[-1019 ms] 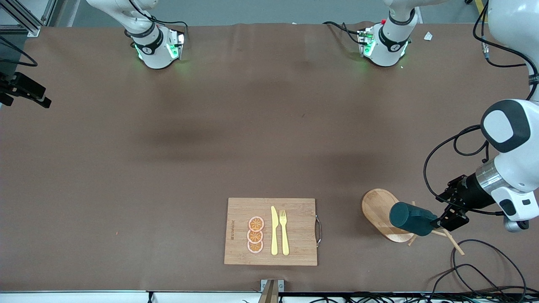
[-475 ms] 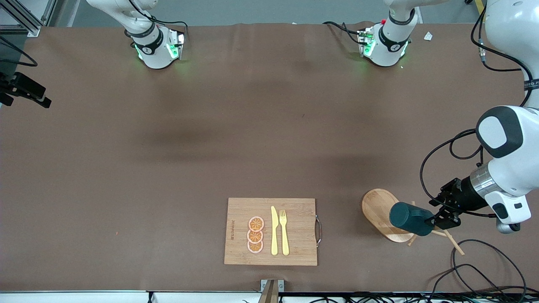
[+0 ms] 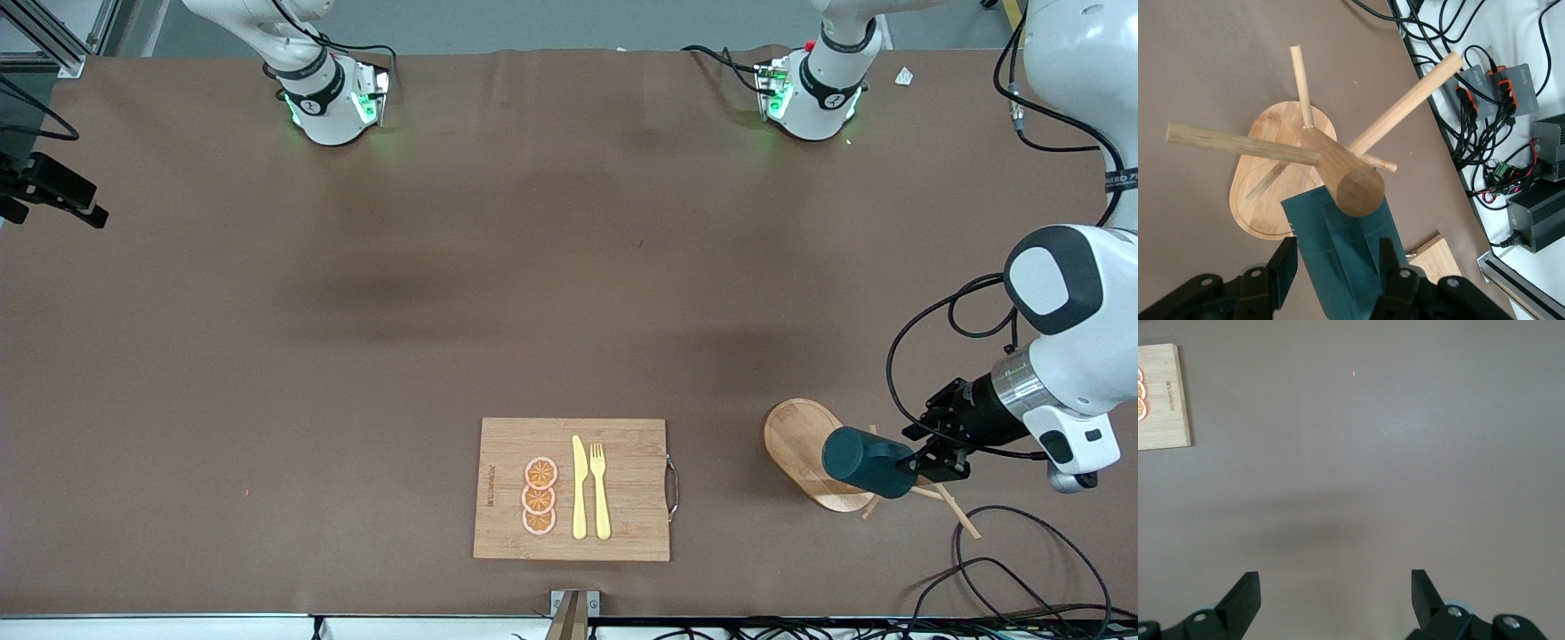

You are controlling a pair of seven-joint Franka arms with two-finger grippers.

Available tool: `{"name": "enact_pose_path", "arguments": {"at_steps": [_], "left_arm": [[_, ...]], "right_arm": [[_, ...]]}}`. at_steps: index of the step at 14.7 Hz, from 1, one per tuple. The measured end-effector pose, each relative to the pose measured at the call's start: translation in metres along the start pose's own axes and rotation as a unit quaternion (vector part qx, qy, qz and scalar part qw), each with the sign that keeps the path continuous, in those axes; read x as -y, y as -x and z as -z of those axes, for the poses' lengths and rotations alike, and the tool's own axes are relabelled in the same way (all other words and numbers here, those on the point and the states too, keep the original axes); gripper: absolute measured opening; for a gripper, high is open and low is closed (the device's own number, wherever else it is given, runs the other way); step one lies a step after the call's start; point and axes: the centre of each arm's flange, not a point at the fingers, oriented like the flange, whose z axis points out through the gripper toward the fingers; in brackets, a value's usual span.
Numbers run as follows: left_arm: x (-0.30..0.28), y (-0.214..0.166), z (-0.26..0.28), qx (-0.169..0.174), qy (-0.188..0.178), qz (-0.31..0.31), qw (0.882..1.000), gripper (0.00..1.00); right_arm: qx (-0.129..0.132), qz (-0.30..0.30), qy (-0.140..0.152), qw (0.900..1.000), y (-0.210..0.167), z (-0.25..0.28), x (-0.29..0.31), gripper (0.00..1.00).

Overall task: Transfer cup from left to right arm and place
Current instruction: 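Close the left gripper on the teal mug body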

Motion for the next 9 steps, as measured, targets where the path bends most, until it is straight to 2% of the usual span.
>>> {"name": "enact_pose_path", "arguments": {"at_steps": [3, 6, 9], "left_arm": [[0.0000, 0.0000, -0.0006, 0.000, 0.000, 0.007, 1.000, 0.54], [0.0000, 0.0001, -0.0006, 0.000, 0.000, 0.007, 1.000, 0.44], [0.0000, 0.0002, -0.0006, 0.000, 0.000, 0.007, 1.000, 0.40]], "right_arm": [[0.000, 0.000, 0.000, 1.000, 0.0000, 0.0000, 0.0000, 1.00], [0.000, 0.000, 0.000, 1.000, 0.0000, 0.0000, 0.0000, 1.00], [0.000, 0.000, 0.000, 1.000, 0.0000, 0.0000, 0.0000, 1.00]]}}
